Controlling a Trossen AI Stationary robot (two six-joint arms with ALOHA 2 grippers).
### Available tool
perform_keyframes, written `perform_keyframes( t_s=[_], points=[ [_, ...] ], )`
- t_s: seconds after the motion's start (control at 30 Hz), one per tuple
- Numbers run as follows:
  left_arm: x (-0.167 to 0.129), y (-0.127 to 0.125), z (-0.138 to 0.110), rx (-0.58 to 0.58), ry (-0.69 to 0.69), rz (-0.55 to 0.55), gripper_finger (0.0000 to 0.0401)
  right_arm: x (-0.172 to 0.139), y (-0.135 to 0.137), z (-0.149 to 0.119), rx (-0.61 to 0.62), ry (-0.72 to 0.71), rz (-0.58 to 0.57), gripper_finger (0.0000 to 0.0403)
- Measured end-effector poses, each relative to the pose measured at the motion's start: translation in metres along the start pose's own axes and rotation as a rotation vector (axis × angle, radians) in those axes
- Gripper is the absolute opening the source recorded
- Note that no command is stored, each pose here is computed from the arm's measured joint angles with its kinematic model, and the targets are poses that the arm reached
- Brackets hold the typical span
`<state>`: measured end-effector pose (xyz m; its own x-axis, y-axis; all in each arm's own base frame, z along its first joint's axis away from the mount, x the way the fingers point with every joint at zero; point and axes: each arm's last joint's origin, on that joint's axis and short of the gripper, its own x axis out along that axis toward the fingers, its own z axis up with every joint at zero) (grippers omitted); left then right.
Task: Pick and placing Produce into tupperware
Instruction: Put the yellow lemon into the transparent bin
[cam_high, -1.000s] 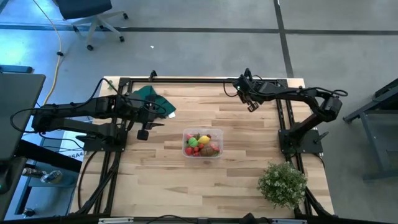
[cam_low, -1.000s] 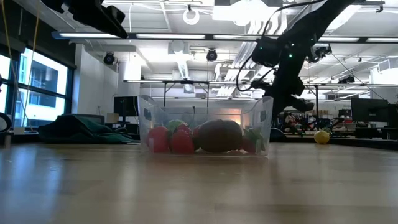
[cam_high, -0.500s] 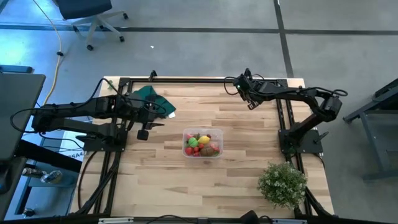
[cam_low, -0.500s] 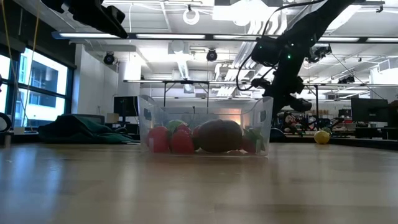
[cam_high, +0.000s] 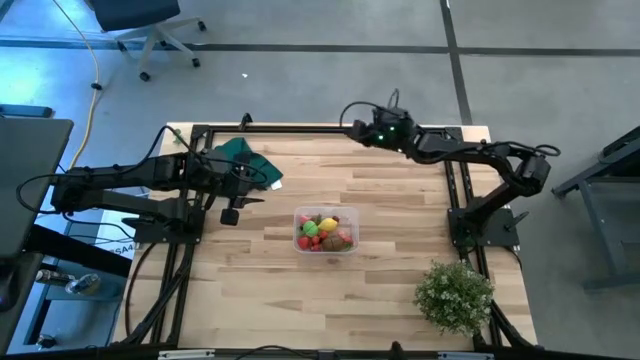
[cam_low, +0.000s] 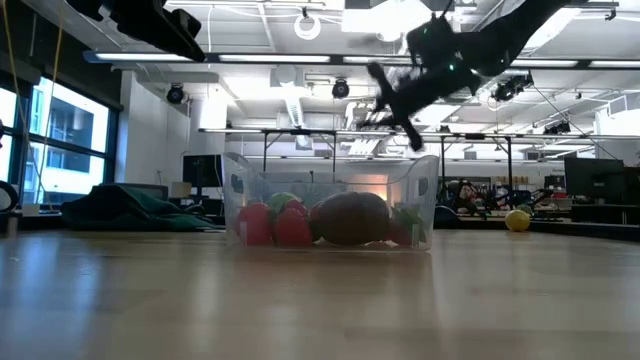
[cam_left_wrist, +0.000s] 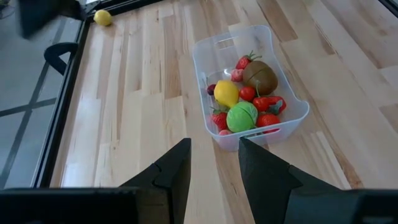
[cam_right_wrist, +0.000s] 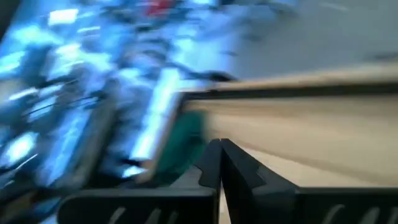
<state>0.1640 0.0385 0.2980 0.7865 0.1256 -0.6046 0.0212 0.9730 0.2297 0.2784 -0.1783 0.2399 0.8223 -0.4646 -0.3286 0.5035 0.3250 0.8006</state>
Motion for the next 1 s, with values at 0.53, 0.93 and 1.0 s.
perform_keyframes(
  t_s=[0.53,0.93,1.0],
  points=[
    [0.000,0.000,0.000,0.000,0.000,0.000,0.0122,-0.011,0.046,0.071,-0.296,0.036,0.052,0.0001],
    [0.000,0.000,0.000,0.000,0.000,0.000,0.0122,-0.088,0.042,0.184,-0.076,0.187,-0.967,0.0000],
    [0.000,0.000,0.000,0.000,0.000,0.000,0.0122,-0.086,0.030,0.192,-0.025,0.242,-1.046,0.0000]
  ],
)
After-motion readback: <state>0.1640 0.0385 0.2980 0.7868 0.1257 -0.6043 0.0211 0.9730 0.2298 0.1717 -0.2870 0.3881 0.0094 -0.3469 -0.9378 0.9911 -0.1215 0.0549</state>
